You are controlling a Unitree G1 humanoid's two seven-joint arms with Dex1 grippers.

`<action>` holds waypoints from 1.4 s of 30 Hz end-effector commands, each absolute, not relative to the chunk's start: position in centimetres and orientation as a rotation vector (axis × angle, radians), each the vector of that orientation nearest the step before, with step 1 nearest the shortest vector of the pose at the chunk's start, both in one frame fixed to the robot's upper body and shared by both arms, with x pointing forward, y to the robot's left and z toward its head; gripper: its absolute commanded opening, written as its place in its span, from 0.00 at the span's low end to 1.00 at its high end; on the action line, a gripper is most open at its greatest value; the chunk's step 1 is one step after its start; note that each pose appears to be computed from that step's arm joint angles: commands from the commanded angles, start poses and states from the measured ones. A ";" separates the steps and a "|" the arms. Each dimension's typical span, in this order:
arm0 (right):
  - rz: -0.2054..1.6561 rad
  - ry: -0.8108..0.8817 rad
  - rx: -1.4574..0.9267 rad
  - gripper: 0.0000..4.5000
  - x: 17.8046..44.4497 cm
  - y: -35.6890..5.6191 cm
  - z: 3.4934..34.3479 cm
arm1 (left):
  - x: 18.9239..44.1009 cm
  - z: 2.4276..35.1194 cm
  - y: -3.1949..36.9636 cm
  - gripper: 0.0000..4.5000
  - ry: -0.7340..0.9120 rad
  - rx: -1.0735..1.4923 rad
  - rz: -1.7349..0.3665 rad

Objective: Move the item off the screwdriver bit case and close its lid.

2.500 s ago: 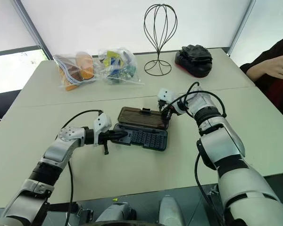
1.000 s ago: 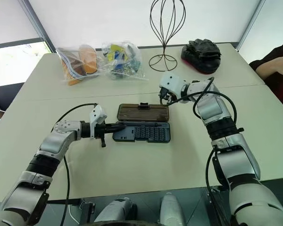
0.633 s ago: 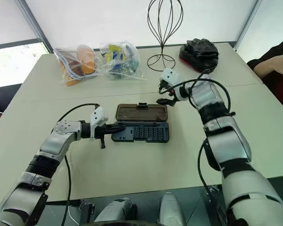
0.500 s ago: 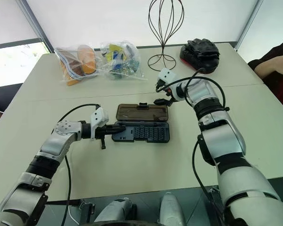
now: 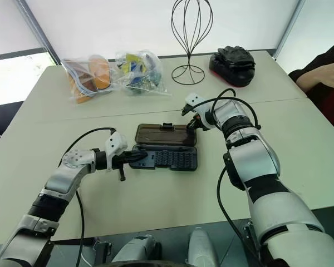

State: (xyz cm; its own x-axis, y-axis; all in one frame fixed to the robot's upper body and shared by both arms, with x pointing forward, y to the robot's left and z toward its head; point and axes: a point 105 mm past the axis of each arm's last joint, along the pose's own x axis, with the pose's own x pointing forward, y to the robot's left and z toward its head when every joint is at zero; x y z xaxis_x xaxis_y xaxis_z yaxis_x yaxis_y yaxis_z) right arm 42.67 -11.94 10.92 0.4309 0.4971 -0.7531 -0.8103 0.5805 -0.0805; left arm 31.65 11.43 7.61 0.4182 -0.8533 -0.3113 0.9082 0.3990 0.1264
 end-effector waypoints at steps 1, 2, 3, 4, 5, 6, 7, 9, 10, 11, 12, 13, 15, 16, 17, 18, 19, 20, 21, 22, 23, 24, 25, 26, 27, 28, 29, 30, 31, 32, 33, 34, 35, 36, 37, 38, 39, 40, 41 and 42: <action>0.897 0.844 -0.461 0.00 41.2 -11.4 7.6 | 31.0 5.9 11.7 0.00 0.288 0.286 -1.114; 0.913 0.823 -0.502 0.00 41.3 -11.4 7.6 | 31.0 5.9 11.7 0.00 0.289 0.283 -1.111; 0.926 0.798 -0.540 0.00 41.4 -11.4 7.6 | 30.9 5.9 11.8 0.00 0.290 0.279 -1.107; 0.936 0.781 -0.566 0.00 41.5 -11.3 7.7 | 30.9 5.9 11.8 0.00 0.291 0.276 -1.105; 0.944 0.755 -0.600 0.00 41.6 -11.2 7.7 | 30.9 5.9 11.8 0.00 0.293 0.273 -1.103; 0.941 0.674 -0.705 0.00 42.3 -11.2 8.3 | 30.9 5.9 12.0 0.00 0.298 0.270 -1.101; 0.940 0.613 -0.779 0.00 42.7 -11.2 8.7 | 30.8 5.8 12.0 0.00 0.301 0.268 -1.100; 0.927 0.472 -0.906 0.00 43.6 -10.8 10.0 | 30.7 5.7 12.2 0.00 0.312 0.260 -1.102; 0.908 0.399 -0.957 0.00 44.0 -10.6 10.9 | 30.7 5.6 12.3 0.00 0.318 0.254 -1.103; 0.892 0.334 -1.003 0.00 44.4 -10.5 11.8 | 30.6 5.6 12.3 0.00 0.323 0.246 -1.104; 0.884 0.275 -1.042 0.00 44.6 -10.4 12.6 | 30.6 5.5 12.4 0.00 0.328 0.238 -1.105; 0.870 0.231 -1.079 0.00 44.8 -10.4 13.3 | 30.7 5.5 12.4 0.00 0.331 0.234 -1.106; 0.855 0.149 -1.117 0.00 45.0 -10.4 14.6 | 30.8 5.4 12.6 0.00 0.339 0.235 -1.106; 0.847 0.117 -1.125 0.00 45.0 -10.4 15.1 | 30.8 5.3 12.7 0.00 0.343 0.238 -1.108; 0.842 0.084 -1.130 0.00 45.0 -10.4 15.6 | 30.9 5.3 12.7 0.00 0.345 0.238 -1.110; 0.836 0.059 -1.132 0.00 45.0 -10.4 16.0 | 30.9 5.3 12.7 0.00 0.347 0.238 -1.112; 0.828 0.020 -1.137 0.00 44.9 -10.3 16.6 | 30.9 5.3 12.7 0.00 0.350 0.237 -1.116; 0.824 -0.009 -1.141 0.00 44.8 -10.1 17.0 | 30.9 5.2 12.7 0.00 0.352 0.237 -1.118; 0.820 -0.040 -1.147 0.00 44.6 -10.1 17.3 | 30.9 5.2 12.7 0.00 0.354 0.235 -1.121; 0.819 -0.073 -1.158 0.00 44.3 -10.0 17.5 | 31.0 5.2 12.7 0.00 0.355 0.232 -1.124; 0.823 -0.096 -1.168 0.00 43.9 -9.9 17.6 | 31.0 5.3 12.7 0.00 0.356 0.226 -1.126; 0.826 -0.113 -1.176 0.00 43.5 -9.8 17.5 | 31.0 5.3 12.7 0.00 0.356 0.219 -1.128; 0.824 -0.138 -1.198 0.00 43.1 -9.8 17.5 | 31.0 5.4 12.6 0.00 0.354 0.207 -1.128; 0.824 -0.158 -1.218 0.00 42.7 -9.7 17.3 | 31.1 5.5 12.6 0.00 0.353 0.195 -1.128; 0.822 -0.173 -1.226 0.00 42.3 -9.7 17.2 | 31.1 5.7 12.6 0.00 0.350 0.175 -1.127; 0.819 -0.185 -1.233 0.00 42.0 -9.6 17.1 | 31.1 5.9 12.5 0.00 0.347 0.153 -1.127; 0.816 -0.198 -1.242 0.00 41.7 -9.6 17.0 | 31.1 6.2 12.4 0.00 0.343 0.126 -1.125; 0.813 -0.206 -1.248 0.00 41.5 -9.5 17.0 | 31.1 6.4 12.4 0.00 0.341 0.108 -1.124; 0.805 -0.215 -1.259 0.00 41.4 -9.6 16.9 | 31.2 6.7 12.3 0.00 0.333 0.081 -1.123; 0.796 -0.223 -1.274 0.00 41.3 -9.7 16.8 | 31.2 7.2 12.1 0.00 0.320 0.042 -1.121; 0.791 -0.228 -1.283 0.00 41.3 -9.7 16.8 | 31.3 7.8 12.0 0.00 0.305 0.002 -1.118; 0.787 -0.228 -1.286 0.00 41.3 -9.7 16.7 | 31.4 8.5 11.9 0.00 0.290 -0.045 -1.118; 0.785 -0.226 -1.286 0.00 41.3 -9.8 16.6 | 31.4 9.2 11.7 0.00 0.274 -0.093 -1.121; 0.783 -0.228 -1.291 0.00 41.3 -9.8 16.5 | 31.3 10.1 11.6 0.00 0.254 -0.146 -1.128; 0.781 -0.231 -1.296 0.00 41.3 -9.9 16.5 | 31.2 11.0 11.5 0.00 0.236 -0.197 -1.136; 0.780 -0.232 -1.300 0.00 41.3 -9.9 16.5 | 31.0 11.9 11.4 0.00 0.218 -0.251 -1.148; 0.779 -0.233 -1.304 0.00 41.3 -10.0 16.4 | 30.8 13.0 11.3 0.00 0.198 -0.303 -1.163; 0.778 -0.235 -1.307 0.00 41.3 -10.0 16.4 | 30.6 13.9 11.3 0.00 0.182 -0.342 -1.174; 0.777 -0.235 -1.313 0.00 41.3 -10.1 16.4 | 30.4 14.8 11.3 0.00 0.161 -0.370 -1.183; 0.777 -0.237 -1.320 0.00 41.3 -10.1 16.3 | 30.4 15.8 11.4 0.00 0.132 -0.394 -1.181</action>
State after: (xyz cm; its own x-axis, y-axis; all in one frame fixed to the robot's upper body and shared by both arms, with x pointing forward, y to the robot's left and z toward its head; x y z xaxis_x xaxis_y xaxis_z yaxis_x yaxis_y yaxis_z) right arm 41.40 -10.58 15.45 0.7320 0.6106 -0.3022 -0.4141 0.0465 -0.9090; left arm 30.62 11.17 12.92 0.3862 -0.9223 0.0118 0.8548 0.3531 -0.3803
